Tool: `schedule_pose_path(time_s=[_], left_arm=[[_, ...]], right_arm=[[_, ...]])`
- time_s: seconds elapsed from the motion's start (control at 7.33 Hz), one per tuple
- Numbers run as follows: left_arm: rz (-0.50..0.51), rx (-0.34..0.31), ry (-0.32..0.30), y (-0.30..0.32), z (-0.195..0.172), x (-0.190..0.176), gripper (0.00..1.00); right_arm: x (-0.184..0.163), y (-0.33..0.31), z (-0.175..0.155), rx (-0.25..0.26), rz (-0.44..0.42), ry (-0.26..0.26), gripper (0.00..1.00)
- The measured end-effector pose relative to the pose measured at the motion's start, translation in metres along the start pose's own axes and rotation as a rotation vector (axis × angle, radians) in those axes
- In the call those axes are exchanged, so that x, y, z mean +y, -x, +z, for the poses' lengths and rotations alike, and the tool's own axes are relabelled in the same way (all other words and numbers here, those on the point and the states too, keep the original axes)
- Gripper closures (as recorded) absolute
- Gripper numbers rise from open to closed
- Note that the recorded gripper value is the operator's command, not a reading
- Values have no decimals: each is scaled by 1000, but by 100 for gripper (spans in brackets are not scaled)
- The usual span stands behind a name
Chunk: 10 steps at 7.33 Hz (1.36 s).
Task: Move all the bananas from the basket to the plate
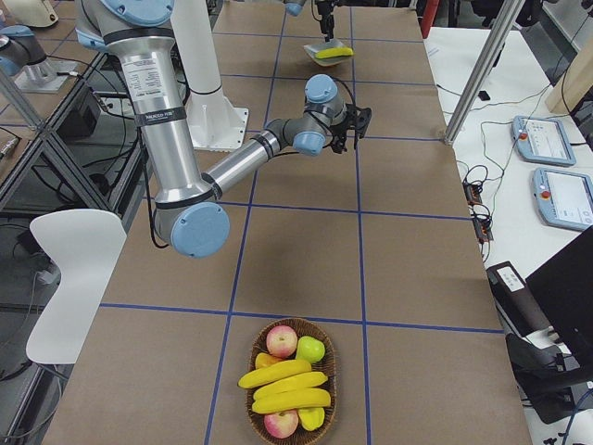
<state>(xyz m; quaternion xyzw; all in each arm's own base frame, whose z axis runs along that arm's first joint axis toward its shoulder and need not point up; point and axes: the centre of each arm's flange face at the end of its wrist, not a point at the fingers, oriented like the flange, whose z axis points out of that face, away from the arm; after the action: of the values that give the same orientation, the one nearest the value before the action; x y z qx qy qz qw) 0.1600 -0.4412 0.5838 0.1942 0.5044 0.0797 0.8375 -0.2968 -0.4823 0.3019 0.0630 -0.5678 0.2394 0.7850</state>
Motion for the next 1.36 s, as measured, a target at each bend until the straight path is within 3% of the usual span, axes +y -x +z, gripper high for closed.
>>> schedule_pose_path(time_s=[0.55, 0.95, 1.23, 1.36], left_arm=[[8, 13, -3, -5, -1, -4, 16], [7, 29, 13, -2, -5, -5, 16], [5, 25, 12, 1, -6, -7, 12], [3, 25, 11, 1, -6, -9, 12]], right_arm=[[-28, -44, -20, 51, -29, -47, 0], [-62, -162, -59, 215, -204, -80, 0], [-90, -254, -104, 325, -346, -49, 0], [-111, -301, -131, 346, -398, -14, 0]])
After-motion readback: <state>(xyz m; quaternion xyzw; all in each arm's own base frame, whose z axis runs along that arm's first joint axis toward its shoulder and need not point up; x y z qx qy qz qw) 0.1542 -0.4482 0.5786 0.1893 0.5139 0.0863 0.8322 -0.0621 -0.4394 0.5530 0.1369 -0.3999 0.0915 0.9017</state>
